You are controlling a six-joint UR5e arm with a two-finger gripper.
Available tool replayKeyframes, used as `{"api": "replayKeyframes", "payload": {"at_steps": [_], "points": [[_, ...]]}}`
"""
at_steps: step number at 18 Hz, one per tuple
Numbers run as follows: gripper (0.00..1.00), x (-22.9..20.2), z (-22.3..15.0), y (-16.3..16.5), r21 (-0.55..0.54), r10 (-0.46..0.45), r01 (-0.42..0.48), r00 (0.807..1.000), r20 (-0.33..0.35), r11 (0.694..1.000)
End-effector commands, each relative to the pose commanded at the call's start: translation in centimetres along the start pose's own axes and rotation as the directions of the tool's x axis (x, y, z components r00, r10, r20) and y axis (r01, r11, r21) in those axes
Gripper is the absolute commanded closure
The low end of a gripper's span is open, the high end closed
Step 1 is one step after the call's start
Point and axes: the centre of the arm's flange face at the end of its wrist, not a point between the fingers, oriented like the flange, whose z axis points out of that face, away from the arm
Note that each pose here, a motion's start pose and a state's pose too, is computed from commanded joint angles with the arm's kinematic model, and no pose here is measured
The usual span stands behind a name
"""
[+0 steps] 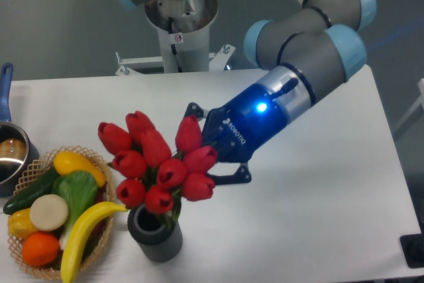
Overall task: Insert the flowers into the vase
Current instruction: 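Lower the tulip stems down into the grey vase opening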
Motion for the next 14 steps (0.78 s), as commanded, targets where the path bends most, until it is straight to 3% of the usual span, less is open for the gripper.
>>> {"api": "replayKeyframes", "payload": {"at_steps": [8,14], "points": [[1.00,0.2,1.5,0.7,0.005,-0.012,0.012,0.999,-0.031,1.000],[0.97,-0.4,-0.3,1.8,0.008,-0.040,0.040,0.999,-0.004,0.999]]}}
